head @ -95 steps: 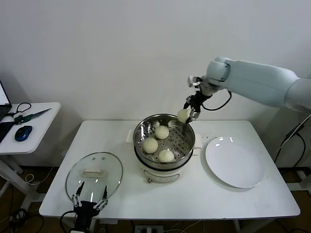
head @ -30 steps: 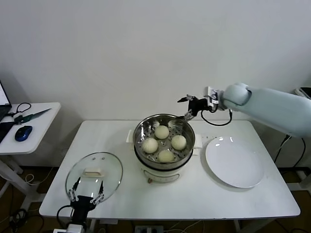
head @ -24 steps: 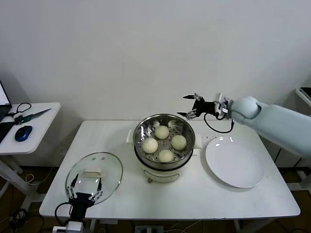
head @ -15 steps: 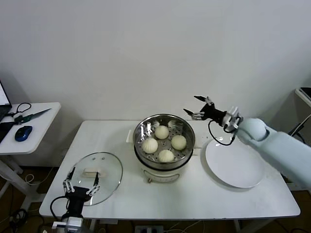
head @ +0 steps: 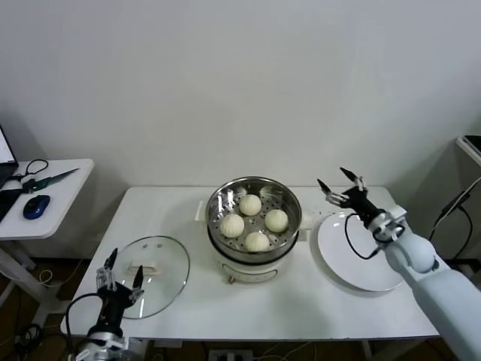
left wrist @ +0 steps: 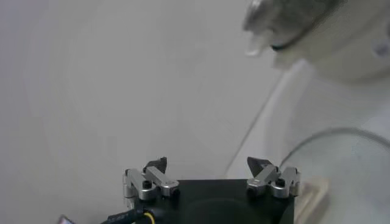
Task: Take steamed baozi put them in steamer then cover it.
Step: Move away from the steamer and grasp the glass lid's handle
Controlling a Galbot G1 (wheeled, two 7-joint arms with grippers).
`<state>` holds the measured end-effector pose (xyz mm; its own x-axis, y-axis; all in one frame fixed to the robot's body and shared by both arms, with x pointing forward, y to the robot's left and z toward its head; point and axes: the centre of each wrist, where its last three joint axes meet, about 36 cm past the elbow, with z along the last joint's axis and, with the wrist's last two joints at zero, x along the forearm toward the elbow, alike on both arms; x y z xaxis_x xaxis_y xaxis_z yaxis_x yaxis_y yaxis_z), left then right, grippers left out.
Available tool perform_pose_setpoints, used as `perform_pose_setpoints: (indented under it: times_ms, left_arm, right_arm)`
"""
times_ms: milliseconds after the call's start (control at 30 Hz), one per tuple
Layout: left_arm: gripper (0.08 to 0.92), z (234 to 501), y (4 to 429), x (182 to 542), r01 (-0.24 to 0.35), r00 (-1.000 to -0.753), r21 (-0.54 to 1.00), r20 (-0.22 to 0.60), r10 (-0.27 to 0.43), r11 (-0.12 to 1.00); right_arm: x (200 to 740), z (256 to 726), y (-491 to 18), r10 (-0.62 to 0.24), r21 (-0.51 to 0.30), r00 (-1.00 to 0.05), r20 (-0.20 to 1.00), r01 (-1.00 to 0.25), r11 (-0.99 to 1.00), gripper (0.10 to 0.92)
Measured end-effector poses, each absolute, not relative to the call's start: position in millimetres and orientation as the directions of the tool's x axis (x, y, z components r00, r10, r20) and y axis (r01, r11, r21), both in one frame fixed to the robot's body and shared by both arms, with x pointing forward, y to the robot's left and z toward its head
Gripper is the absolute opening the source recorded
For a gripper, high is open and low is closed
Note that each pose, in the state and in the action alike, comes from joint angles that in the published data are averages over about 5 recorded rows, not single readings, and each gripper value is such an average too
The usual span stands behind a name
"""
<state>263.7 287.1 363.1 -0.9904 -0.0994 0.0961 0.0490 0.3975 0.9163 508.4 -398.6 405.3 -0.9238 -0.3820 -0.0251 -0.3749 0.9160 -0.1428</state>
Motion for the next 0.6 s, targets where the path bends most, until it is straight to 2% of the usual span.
perform_pose_setpoints:
  times_ms: [133, 300, 600]
  left_arm:
    - [0.823, 356, 287, 268, 0.085, -0.990, 0.970, 0.109, -0.093, 0.229]
    - [0.823, 341, 286, 274, 0.125, -0.988, 0.989, 0.131, -0.084, 0.075]
    - [0.823, 313, 295, 290, 0.184, -0.980, 0.980, 0.177, -0.092, -0.073]
  right_arm:
    - [485, 387, -412, -0.318, -0.119, -0.948, -0.017, -0.314, 0.942, 0.823]
    - [458, 367, -427, -0.251, -0.107, -0.968, 0.004, -0.250, 0.962, 0.823]
    - [425, 344, -443, -0.187, -0.115, -0.981, 0.054, -0.192, 0.975, 0.823]
